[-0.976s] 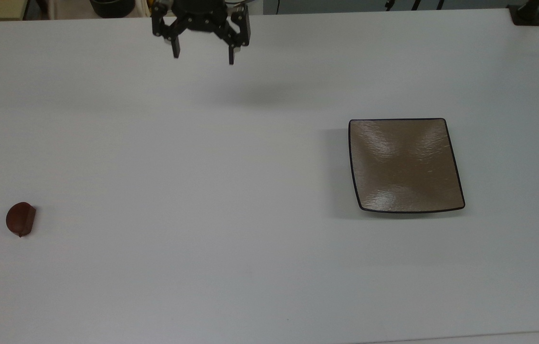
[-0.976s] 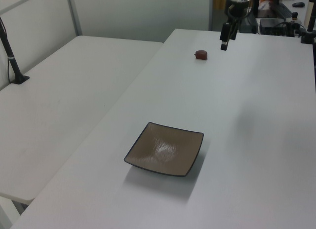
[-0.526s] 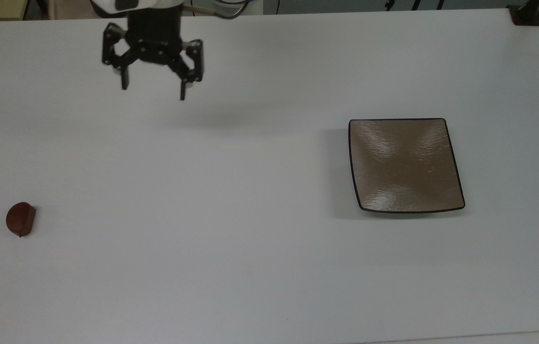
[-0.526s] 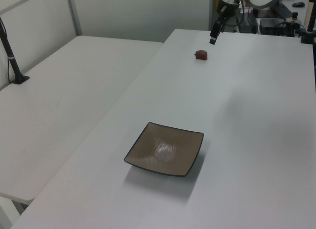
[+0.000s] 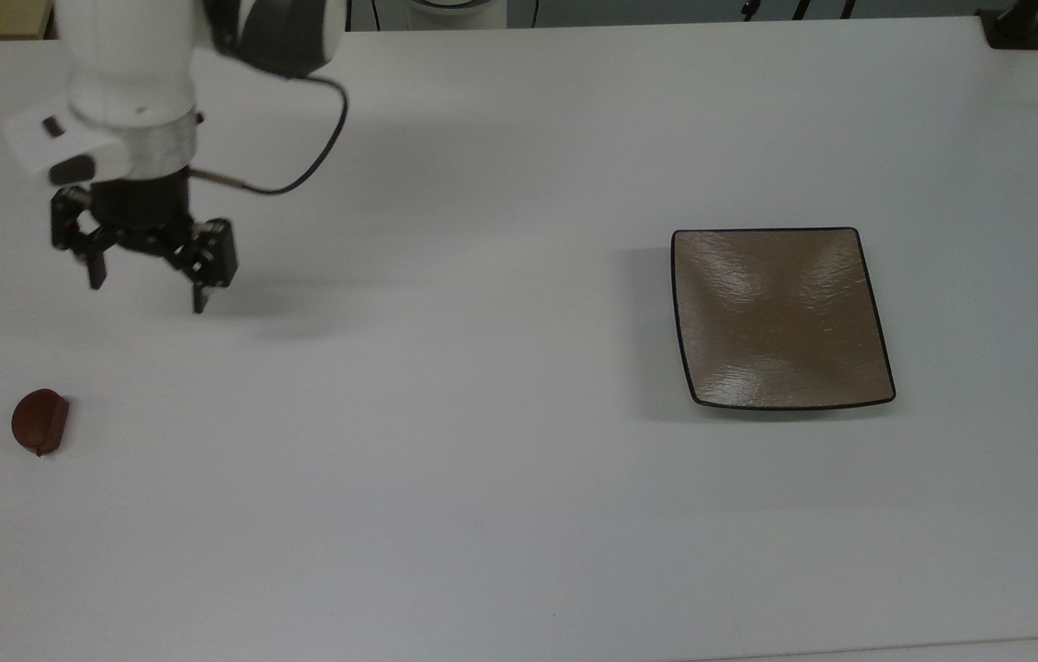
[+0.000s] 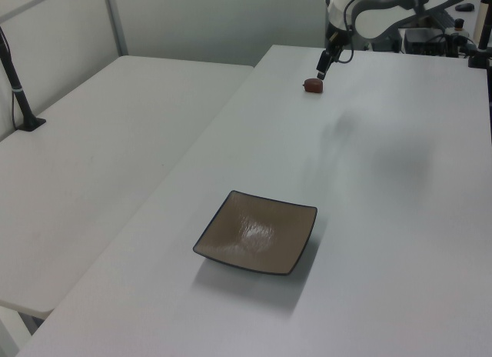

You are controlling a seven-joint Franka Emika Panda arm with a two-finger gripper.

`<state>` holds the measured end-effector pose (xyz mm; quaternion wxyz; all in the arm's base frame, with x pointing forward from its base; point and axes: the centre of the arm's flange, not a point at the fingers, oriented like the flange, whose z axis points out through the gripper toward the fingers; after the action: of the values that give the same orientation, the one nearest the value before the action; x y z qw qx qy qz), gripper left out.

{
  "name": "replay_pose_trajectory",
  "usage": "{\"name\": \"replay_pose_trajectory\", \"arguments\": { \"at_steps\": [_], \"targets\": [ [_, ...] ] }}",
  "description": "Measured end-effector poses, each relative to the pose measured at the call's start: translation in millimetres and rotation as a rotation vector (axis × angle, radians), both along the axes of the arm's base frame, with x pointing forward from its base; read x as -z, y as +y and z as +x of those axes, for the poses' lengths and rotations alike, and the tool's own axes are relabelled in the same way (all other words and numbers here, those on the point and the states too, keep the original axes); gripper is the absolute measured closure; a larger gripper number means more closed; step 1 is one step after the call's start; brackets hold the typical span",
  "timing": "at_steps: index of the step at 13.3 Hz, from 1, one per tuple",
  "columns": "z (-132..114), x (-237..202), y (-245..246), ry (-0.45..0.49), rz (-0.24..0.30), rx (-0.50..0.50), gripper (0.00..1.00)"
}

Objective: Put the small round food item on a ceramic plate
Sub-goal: 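Move the open gripper toward the small dark-red round food item, then lower the open gripper around the food item and close on it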

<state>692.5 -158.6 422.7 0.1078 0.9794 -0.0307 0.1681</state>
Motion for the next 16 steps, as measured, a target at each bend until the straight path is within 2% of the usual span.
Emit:
{"name": "replay_pose_trajectory", "arguments": {
  "at_steps": [6,11,16],
  "targets": [
    [44,34,-59,-0.073,-0.018,0.053,0.00],
    [59,62,-94,-0.155,-0.035,0.074,0.00],
    [65,101,-107,-0.181,-0.072,0.051,0.00]
  ]
}}
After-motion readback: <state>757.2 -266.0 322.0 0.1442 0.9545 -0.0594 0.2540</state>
